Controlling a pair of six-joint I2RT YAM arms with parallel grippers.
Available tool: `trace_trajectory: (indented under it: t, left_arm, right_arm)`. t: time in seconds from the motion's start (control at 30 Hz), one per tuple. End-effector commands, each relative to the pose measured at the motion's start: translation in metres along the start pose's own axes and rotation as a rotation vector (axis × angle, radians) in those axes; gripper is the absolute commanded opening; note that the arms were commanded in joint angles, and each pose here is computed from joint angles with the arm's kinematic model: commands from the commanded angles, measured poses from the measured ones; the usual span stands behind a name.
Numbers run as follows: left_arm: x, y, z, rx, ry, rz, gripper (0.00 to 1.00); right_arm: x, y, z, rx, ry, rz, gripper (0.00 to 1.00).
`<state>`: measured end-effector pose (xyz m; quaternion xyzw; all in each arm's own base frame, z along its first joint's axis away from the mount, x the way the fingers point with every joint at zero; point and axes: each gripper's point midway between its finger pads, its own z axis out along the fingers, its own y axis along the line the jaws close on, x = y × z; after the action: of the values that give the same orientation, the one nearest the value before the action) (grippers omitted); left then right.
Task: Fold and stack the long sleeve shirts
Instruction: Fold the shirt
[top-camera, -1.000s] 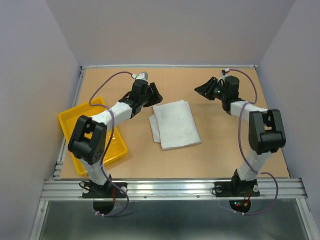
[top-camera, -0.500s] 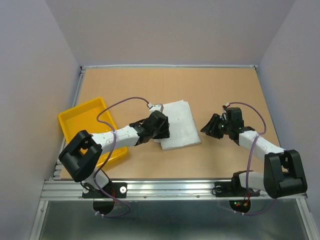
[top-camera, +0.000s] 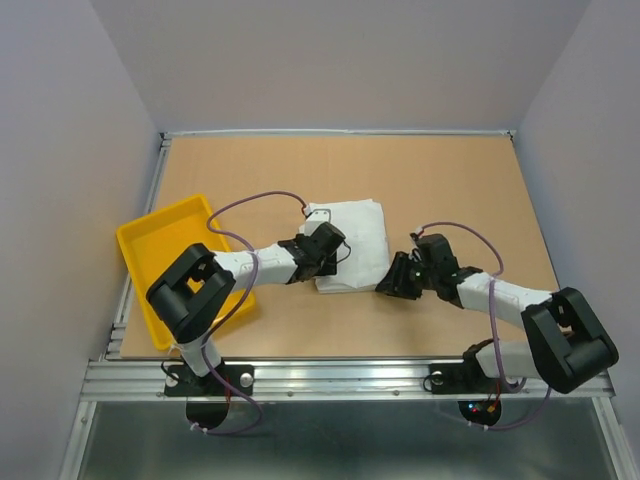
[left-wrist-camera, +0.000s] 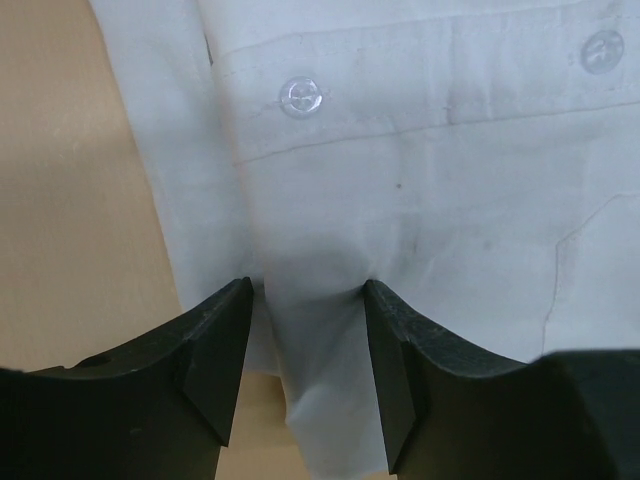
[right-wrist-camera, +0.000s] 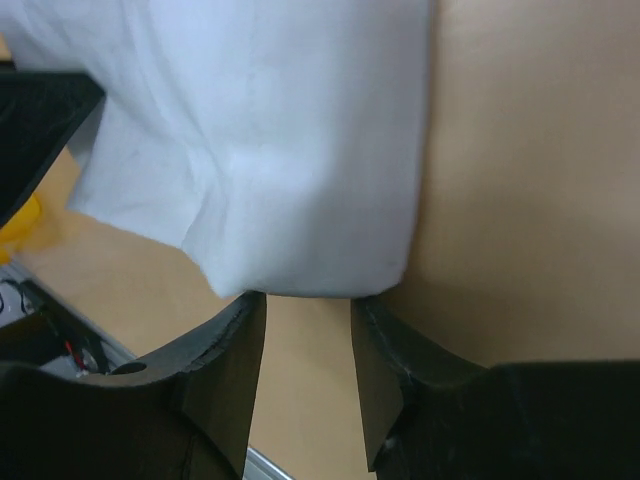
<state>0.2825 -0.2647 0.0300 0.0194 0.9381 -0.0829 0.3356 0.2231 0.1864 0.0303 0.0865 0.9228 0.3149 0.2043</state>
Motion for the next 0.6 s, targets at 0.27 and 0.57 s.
trace_trajectory:
  t: [0.27, 0.57]
  left_arm:
    - [-0.092, 0.038, 0.027, -0.171, -0.114, -0.029, 0.64]
    - [-0.103, 0.037, -0.021, -0.055, -0.164, -0.168, 0.83]
  right_arm:
    - [0.072, 0.105, 0.042, -0.131, 0.125, -0.194, 0.44]
    - [0.007, 0.101, 0.010, 0.053, -0.126, -0.445, 0.47]
